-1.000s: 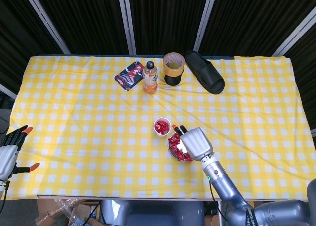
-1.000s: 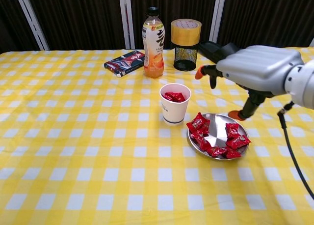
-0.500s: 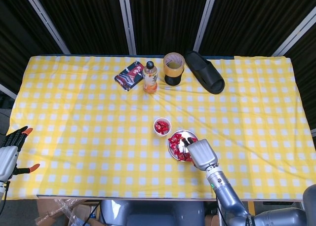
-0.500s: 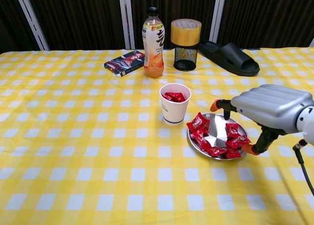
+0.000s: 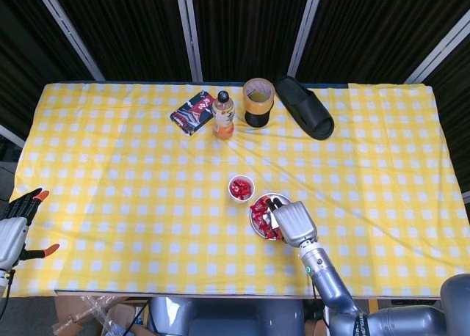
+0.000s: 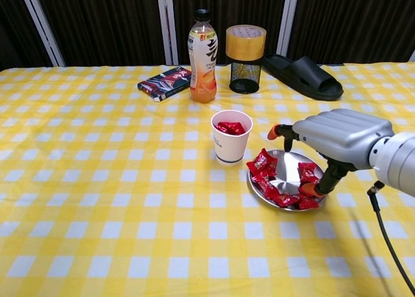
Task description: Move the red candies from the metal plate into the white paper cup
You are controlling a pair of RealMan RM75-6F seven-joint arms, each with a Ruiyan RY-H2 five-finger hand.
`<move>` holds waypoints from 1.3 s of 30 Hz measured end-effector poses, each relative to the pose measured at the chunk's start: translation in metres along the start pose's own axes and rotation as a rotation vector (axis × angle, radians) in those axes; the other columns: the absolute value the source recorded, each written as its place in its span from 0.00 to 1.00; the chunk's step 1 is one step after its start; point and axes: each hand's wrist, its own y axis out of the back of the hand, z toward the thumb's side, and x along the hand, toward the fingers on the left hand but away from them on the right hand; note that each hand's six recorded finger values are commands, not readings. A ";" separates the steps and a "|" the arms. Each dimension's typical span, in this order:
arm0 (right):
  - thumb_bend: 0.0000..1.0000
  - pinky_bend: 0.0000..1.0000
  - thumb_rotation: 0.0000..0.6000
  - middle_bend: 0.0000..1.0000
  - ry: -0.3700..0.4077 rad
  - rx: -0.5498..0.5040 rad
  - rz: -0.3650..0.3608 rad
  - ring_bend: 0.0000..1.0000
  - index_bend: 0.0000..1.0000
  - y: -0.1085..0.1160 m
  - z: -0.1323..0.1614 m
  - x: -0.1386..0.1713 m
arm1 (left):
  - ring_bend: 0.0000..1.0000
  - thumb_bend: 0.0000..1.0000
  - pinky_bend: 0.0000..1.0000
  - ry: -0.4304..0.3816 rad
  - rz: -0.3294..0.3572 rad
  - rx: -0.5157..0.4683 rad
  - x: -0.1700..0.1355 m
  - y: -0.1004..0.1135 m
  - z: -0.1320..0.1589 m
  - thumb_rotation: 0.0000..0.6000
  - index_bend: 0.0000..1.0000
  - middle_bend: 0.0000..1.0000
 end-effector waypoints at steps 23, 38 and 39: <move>0.35 0.99 1.00 0.27 -0.055 0.007 0.075 0.88 0.26 -0.019 -0.014 -0.019 | 0.00 0.06 0.00 0.008 -0.009 -0.006 0.002 -0.001 -0.001 1.00 0.00 0.00; 0.35 0.99 1.00 0.31 -0.054 0.001 0.089 0.88 0.35 -0.027 -0.015 -0.020 | 0.00 0.06 0.00 0.010 -0.008 -0.009 0.001 0.000 -0.001 1.00 0.00 0.00; 0.35 0.99 1.00 0.32 -0.056 0.000 0.090 0.88 0.36 -0.027 -0.015 -0.020 | 0.00 0.06 0.00 0.010 -0.008 -0.008 0.001 0.000 -0.001 1.00 0.00 0.00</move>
